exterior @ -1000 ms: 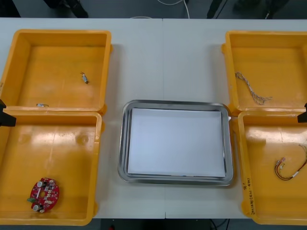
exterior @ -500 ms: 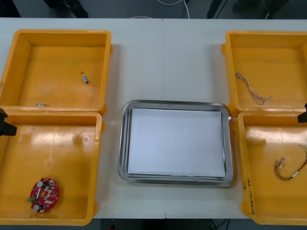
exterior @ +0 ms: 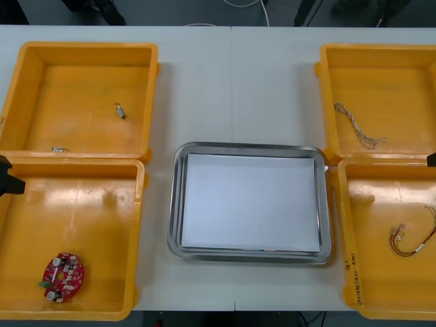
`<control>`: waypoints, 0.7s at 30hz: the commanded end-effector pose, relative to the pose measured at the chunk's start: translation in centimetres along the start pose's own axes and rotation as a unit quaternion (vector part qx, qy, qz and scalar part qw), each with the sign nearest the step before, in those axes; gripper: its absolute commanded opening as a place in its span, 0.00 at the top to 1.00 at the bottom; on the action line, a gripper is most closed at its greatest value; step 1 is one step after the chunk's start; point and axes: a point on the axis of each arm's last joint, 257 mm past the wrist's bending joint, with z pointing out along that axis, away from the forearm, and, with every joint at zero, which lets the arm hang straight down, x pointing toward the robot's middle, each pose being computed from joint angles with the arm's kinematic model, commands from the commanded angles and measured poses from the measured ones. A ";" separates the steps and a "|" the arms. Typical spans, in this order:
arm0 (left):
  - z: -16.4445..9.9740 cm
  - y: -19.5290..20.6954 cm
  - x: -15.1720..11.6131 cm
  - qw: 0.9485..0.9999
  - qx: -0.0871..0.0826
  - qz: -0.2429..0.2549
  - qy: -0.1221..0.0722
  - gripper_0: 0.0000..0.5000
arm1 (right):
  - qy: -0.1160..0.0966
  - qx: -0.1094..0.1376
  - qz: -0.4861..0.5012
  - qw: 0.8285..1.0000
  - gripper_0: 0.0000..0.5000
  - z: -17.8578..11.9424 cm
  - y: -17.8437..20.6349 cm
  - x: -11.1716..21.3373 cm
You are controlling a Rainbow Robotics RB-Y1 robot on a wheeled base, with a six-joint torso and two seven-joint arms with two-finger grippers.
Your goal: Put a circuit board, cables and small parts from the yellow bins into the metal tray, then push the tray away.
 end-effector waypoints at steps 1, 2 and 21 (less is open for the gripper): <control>1.0 1.1 1.4 0.999 -0.009 0.049 0.003 0.00 | -0.014 0.014 0.009 1.000 0.00 -0.7 -1.3 -0.1; 1.2 1.2 1.6 0.999 -0.009 0.050 0.004 0.00 | -0.010 0.016 0.012 1.000 0.00 -0.5 -1.4 0.3; 4.9 0.8 4.6 0.999 0.019 0.044 0.007 0.00 | 0.007 0.006 0.106 0.994 0.00 1.6 -4.1 6.2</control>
